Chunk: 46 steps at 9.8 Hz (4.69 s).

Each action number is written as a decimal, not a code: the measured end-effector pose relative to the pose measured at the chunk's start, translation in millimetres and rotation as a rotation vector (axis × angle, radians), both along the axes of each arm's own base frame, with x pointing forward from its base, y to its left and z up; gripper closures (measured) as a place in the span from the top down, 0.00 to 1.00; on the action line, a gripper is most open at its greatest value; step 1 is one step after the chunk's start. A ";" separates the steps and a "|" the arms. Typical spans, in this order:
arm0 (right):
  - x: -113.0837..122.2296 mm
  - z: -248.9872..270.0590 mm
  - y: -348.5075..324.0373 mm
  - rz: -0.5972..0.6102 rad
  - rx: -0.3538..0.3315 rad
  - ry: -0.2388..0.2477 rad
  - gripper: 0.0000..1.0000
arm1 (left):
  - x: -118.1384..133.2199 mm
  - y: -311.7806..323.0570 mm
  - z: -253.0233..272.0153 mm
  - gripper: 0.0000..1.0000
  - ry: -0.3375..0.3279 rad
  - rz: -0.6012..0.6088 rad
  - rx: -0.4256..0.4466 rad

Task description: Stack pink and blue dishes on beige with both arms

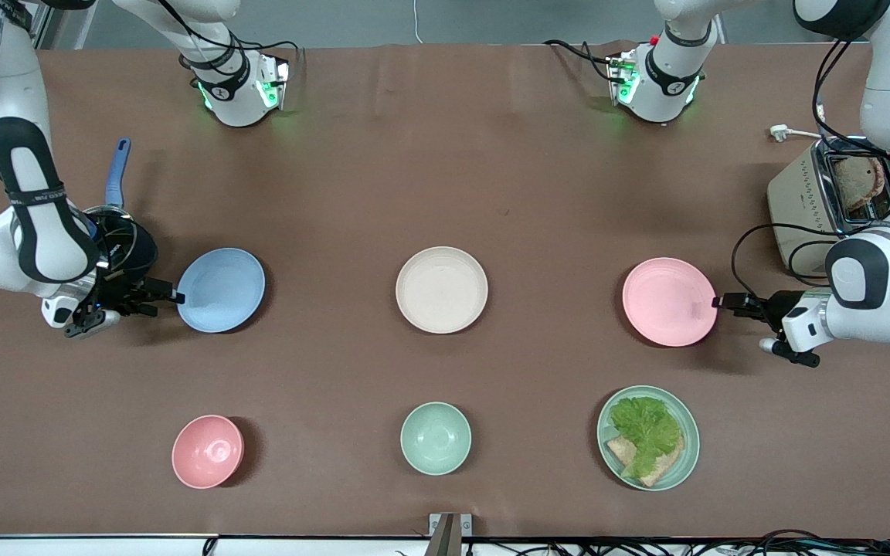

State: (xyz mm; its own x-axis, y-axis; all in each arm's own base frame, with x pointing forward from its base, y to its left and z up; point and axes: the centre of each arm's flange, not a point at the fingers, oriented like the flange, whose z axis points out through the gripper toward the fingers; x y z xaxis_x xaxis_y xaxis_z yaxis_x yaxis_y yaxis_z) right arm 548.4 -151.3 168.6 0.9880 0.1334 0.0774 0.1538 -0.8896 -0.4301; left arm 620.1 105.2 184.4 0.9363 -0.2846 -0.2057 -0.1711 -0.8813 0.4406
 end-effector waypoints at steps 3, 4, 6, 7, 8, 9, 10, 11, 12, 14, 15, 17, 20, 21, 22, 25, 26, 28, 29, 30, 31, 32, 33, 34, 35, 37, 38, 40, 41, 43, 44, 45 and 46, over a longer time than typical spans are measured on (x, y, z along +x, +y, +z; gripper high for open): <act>-3.0 -4.1 5.2 -0.008 0.009 0.001 0.74 | -1.2 -6.1 -7.2 0.56 0.010 0.013 -0.025; -3.5 -4.5 5.8 -0.008 0.011 0.002 0.71 | -1.9 -8.2 -10.6 0.49 0.015 0.018 -0.034; -4.7 -5.8 8.1 -0.006 0.016 0.007 0.62 | -3.4 -10.4 -13.9 0.35 0.021 0.016 -0.037; -5.9 -6.9 9.5 -0.005 0.020 0.011 0.58 | -3.7 -10.5 -14.1 0.28 0.022 0.016 -0.038; -7.2 -8.4 12.2 -0.006 0.028 0.016 0.53 | -3.5 -10.3 -13.8 0.12 0.021 0.017 -0.038; -8.5 -10.1 16.4 -0.007 0.038 0.022 0.52 | -3.0 -10.1 -13.2 0.05 0.020 0.017 -0.037; -9.6 -11.2 20.0 -0.003 0.049 0.031 0.45 | -2.4 -10.3 -12.5 0.05 0.019 0.019 -0.037; -10.4 -11.7 21.8 0.000 0.058 0.038 0.26 | -1.4 -12.3 -10.6 0.05 0.020 0.025 -0.037; -10.5 -9.2 22.3 0.000 0.077 0.044 0.14 | 1.2 -17.9 -4.4 0.05 0.023 0.037 -0.036; -6.5 4.6 21.3 -0.014 0.123 0.065 0.11 | 10.7 -45.9 24.9 0.05 0.022 0.076 -0.055; -1.9 12.6 19.6 -0.032 0.149 0.087 0.09 | 13.5 -68.9 42.6 0.05 0.026 0.080 -0.075; 13.3 42.8 20.2 -0.075 0.201 0.128 0.08 | 13.2 -121.1 64.9 0.05 0.044 0.084 -0.150; 35.7 109.6 24.8 -0.125 0.248 0.222 0.08 | 0.1 -219.0 71.5 0.05 0.069 0.158 -0.147; 43.6 130.6 29.6 -0.150 0.255 0.251 0.08 | -6.9 -254.7 70.8 0.05 0.062 0.177 -0.117; 50.0 145.4 38.6 -0.174 0.252 0.272 0.08 | -15.0 -291.9 69.8 0.05 0.057 0.208 -0.084; 63.5 165.0 91.0 -0.231 0.217 0.324 0.08 | -44.8 -392.7 70.4 0.05 0.033 0.262 -0.011; 68.5 168.7 112.1 -0.254 0.200 0.329 0.08 | -53.8 -410.1 68.5 0.05 0.030 0.265 -0.002; 77.6 174.0 160.6 -0.304 0.179 0.329 0.08 | -66.8 -429.3 57.9 0.05 0.015 0.288 0.009; 80.2 171.1 186.9 -0.333 0.171 0.321 0.08 | -72.9 -440.7 50.4 0.05 0.004 0.297 0.011; 79.5 165.0 212.7 -0.356 0.163 0.314 0.08 | -78.0 -450.2 41.5 0.05 -0.001 0.304 0.012; 77.0 159.0 232.9 -0.371 0.157 0.308 0.08 | -81.3 -455.7 32.6 0.05 -0.001 0.307 0.013; 74.0 154.0 246.6 -0.378 0.152 0.305 0.08 | -85.0 -460.8 24.8 0.05 0.003 0.308 0.016; 69.5 148.4 258.9 -0.374 0.148 0.308 0.08 | -88.6 -466.2 19.0 0.05 0.004 0.312 0.018; 63.1 141.5 275.2 -0.372 0.144 0.310 0.08 | -92.9 -472.3 14.3 0.05 0.008 0.317 0.022; 54.7 134.5 298.0 -0.383 0.139 0.300 0.08 | -97.3 -478.9 12.2 0.05 0.014 0.328 0.027; 31.7 122.4 349.4 -0.398 0.130 0.284 0.08 | -101.7 -486.1 12.4 0.10 0.020 0.338 0.032; 21.8 117.8 366.2 -0.405 0.126 0.274 0.08 | -100.1 -484.4 12.3 0.15 0.023 0.351 0.036; 6.2 109.1 386.2 -0.416 0.118 0.250 0.08 | -89.8 -476.0 16.6 0.45 0.009 0.375 0.039; -1.0 106.8 396.9 -0.420 0.118 0.245 0.08 | -75.2 -464.2 31.0 0.59 -0.036 0.375 0.042; -15.5 110.5 426.7 -0.410 0.130 0.239 0.08 | -21.2 -395.8 106.3 0.87 -0.093 0.378 0.088; -22.5 110.3 437.2 -0.398 0.131 0.248 0.08 | -1.4 -354.5 151.4 0.99 -0.104 0.383 0.124; -29.5 107.0 445.5 -0.389 0.129 0.256 0.08 | 10.8 -317.7 192.5 1.00 -0.143 0.370 0.185; -34.4 102.1 453.3 -0.385 0.127 0.250 0.08 | 17.6 -289.1 228.4 1.00 -0.184 0.352 0.258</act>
State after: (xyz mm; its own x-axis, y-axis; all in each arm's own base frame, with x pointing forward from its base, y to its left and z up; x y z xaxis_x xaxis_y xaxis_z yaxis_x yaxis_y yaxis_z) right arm 514.0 302.0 270.7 0.9543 -0.2407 -0.1774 -0.2985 -0.7995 -0.5212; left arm 637.7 -183.9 412.8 0.9943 0.0949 -0.0493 0.1026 -0.9765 0.1895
